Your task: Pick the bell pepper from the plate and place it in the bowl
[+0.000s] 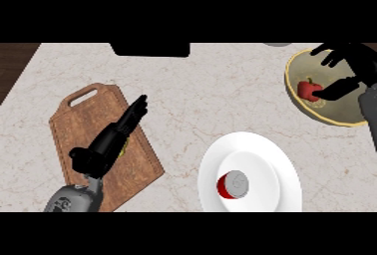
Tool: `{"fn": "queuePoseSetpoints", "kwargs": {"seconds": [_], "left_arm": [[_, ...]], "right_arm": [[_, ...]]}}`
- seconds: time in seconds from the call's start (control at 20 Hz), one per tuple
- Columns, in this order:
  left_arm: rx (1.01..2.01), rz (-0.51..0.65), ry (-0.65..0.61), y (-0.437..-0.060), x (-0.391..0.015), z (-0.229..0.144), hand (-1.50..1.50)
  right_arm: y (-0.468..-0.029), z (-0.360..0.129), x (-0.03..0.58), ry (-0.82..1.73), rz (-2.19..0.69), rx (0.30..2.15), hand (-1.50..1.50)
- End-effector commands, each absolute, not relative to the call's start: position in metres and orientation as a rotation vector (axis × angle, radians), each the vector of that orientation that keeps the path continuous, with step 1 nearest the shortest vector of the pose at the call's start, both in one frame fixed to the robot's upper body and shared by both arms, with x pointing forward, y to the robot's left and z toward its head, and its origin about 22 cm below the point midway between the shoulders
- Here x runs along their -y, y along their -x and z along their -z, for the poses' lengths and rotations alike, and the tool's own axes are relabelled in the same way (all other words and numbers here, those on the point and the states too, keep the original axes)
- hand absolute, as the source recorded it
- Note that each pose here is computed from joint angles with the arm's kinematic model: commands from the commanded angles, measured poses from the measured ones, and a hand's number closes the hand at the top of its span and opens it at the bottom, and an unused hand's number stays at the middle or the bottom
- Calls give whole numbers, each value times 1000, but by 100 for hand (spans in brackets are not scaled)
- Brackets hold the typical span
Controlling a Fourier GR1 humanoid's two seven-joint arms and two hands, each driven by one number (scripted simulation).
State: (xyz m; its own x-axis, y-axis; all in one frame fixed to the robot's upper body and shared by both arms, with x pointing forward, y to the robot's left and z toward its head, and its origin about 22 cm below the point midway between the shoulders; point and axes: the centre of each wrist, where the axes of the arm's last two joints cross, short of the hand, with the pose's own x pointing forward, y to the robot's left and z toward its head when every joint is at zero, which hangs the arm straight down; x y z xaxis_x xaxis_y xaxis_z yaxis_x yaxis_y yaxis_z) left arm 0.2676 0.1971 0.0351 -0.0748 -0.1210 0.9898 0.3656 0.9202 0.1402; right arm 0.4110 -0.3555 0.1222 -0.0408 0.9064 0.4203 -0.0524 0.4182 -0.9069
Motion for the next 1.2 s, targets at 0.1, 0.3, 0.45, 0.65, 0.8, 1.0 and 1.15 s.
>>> {"fn": "queuePoseSetpoints", "kwargs": {"seconds": [0.1,0.3,0.45,0.65,0.8,1.0,1.15], "left_arm": [[1597,392,187,-265,-194,-28,0],[1596,401,193,-275,-197,-37,0],[1599,398,188,-264,-195,-28,0],[1618,386,194,-269,-200,-34,0],[1590,402,201,-271,-186,-28,0],[1620,410,196,-271,-196,-53,0],[1596,394,213,-267,-202,-32,0]], "right_arm": [[-415,-110,377,781,-845,1520,-150],[-421,-147,394,762,-599,1609,-150],[-418,-137,399,771,-387,1635,-150],[-398,-163,451,714,-254,1616,-150],[-391,-156,464,724,-209,1581,-150],[-344,-150,521,738,-60,1608,-150],[-314,-157,552,729,-35,1614,-150]]}}
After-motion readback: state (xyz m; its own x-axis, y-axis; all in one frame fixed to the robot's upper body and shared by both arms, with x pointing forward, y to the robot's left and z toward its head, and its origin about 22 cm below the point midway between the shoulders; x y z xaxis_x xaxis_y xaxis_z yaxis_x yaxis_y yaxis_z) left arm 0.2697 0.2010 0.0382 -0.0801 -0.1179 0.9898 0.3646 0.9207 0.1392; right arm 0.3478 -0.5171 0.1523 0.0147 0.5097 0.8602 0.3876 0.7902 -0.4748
